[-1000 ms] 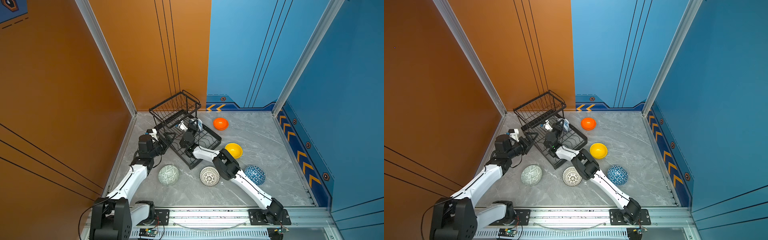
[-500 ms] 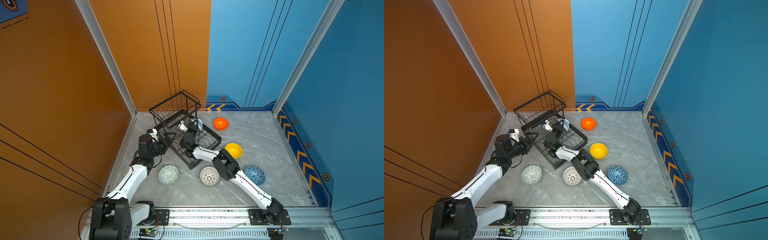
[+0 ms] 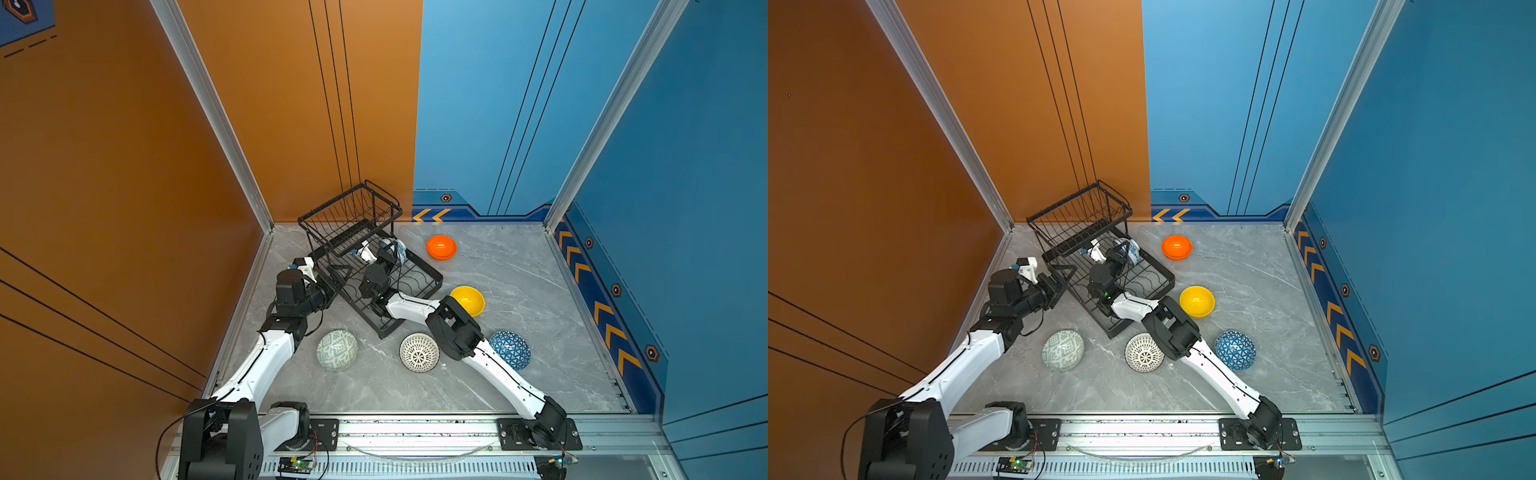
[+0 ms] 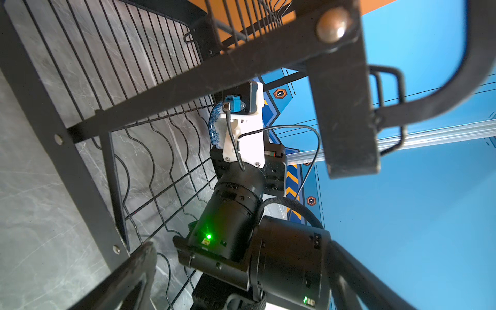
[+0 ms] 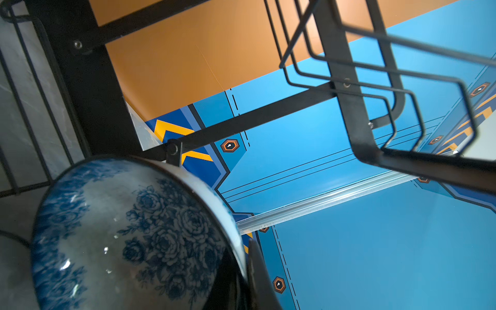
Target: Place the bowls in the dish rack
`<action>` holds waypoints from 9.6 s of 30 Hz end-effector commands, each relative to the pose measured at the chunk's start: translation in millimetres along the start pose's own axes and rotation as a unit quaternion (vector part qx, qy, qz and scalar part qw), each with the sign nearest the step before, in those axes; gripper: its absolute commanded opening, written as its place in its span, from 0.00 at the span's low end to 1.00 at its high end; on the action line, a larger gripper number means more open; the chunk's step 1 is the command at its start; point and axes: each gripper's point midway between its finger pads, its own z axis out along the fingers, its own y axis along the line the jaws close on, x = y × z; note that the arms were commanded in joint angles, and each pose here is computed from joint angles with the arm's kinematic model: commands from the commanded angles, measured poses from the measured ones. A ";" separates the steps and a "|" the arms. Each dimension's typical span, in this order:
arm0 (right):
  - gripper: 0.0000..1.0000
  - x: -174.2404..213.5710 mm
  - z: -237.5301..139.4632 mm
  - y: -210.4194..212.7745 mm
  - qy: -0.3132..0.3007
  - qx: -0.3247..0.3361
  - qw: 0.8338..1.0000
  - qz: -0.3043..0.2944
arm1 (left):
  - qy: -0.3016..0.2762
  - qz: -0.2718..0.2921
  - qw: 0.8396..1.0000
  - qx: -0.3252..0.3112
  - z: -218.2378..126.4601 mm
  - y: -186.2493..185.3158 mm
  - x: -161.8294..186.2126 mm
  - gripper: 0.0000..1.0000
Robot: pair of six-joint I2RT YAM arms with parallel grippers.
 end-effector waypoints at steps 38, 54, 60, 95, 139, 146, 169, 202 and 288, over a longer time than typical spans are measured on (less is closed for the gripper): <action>0.00 54.4 -25.4 -70.0 0.101 -0.267 0.940 0.186 | -0.018 0.019 1.000 -0.008 -23.6 -10.0 -6.0 0.98; 0.00 33.6 0.0 -52.2 0.063 -0.127 0.985 0.097 | 0.010 0.033 0.999 -0.030 -29.5 -0.2 11.8 0.98; 0.00 17.9 7.2 -41.1 0.045 -0.091 0.994 0.050 | 0.023 0.029 0.999 -0.029 -26.0 3.7 16.4 0.98; 0.00 -18.0 35.2 -19.2 -0.037 -0.013 0.999 -0.030 | 0.048 0.043 0.997 -0.033 -9.4 -1.2 19.4 0.98; 0.00 11.5 19.5 56.6 -0.034 0.011 0.987 -0.159 | 0.092 0.055 0.994 -0.033 9.3 -13.0 24.9 0.98; 0.00 1.5 10.7 38.5 -0.001 -0.003 0.993 -0.114 | 0.087 0.059 0.994 -0.031 7.3 -15.2 23.9 0.98; 0.28 12.5 -6.4 9.9 0.049 -0.074 0.996 -0.008 | 0.068 0.064 0.995 -0.024 -4.6 -23.8 17.0 0.98; 0.69 36.7 -33.0 -42.7 0.035 -0.199 0.967 0.154 | 0.003 0.022 1.000 -0.016 -35.8 -25.8 -23.7 0.98; 1.00 139.0 -70.1 -114.2 0.106 -0.508 0.757 0.397 | 0.129 0.015 0.893 -0.431 -105.7 169.1 110.8 0.21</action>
